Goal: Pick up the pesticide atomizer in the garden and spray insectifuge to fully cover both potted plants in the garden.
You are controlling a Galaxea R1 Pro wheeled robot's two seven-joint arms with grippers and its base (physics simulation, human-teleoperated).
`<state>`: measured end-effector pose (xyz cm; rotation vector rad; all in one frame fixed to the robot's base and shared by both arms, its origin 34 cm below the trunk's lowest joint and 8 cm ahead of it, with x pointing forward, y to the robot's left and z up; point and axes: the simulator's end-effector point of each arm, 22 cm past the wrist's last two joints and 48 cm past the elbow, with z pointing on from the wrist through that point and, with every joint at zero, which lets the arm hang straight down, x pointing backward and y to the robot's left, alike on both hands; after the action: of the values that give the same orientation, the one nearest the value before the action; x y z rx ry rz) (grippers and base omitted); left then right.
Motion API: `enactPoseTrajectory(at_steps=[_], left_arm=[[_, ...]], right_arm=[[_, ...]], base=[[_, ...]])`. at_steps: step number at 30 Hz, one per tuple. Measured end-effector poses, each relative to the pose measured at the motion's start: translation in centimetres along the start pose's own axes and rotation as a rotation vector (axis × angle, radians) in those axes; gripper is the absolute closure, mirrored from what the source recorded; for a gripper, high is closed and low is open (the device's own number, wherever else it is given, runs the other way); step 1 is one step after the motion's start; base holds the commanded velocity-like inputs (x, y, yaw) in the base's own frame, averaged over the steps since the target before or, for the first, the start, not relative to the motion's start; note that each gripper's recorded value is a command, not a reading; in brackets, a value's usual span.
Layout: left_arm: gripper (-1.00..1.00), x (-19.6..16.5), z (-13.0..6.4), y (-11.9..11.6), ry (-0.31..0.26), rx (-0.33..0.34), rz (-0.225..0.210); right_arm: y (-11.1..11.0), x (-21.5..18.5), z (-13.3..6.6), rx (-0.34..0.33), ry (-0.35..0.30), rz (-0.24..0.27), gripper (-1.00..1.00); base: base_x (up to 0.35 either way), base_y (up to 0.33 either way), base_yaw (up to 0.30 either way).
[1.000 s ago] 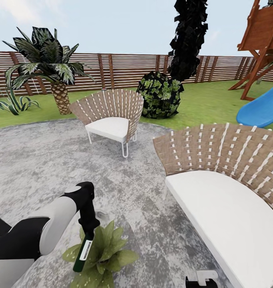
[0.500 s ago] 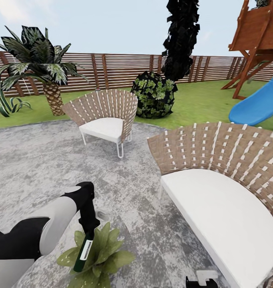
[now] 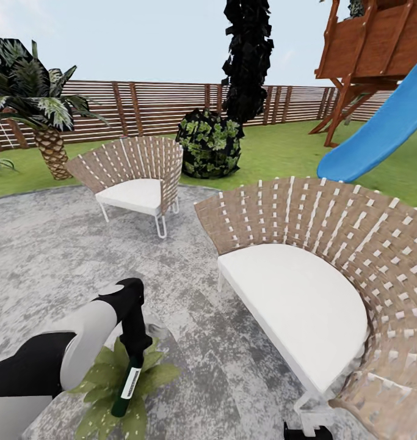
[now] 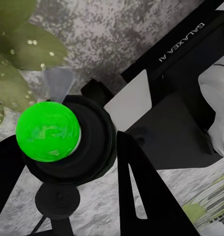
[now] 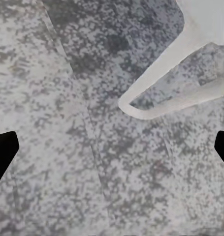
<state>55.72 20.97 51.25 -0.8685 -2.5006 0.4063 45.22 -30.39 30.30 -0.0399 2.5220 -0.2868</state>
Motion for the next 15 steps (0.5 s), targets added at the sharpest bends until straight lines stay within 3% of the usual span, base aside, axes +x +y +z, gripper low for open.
enactPoseTrajectory(at_steps=[3,9,15], left_arm=[[1.0,0.15,0.01,0.14,0.001,0.0,-0.004],[1.0,0.25,0.36,-0.07,0.004,0.007,-0.013],[1.0,0.06,0.53,-0.44,0.005,0.01,-0.03]], right_arm=[[0.0,0.02,-0.01,0.0,0.0,0.0,-1.0],[0.11,-0.01,-0.04,-0.002,0.0,0.001,-1.0],[0.25,-0.02,-0.06,-0.004,0.0,0.0,-1.0]], base=[[-0.232,-0.012,-0.007],[-0.034,-0.002,0.011],[-0.001,0.0,0.219]])
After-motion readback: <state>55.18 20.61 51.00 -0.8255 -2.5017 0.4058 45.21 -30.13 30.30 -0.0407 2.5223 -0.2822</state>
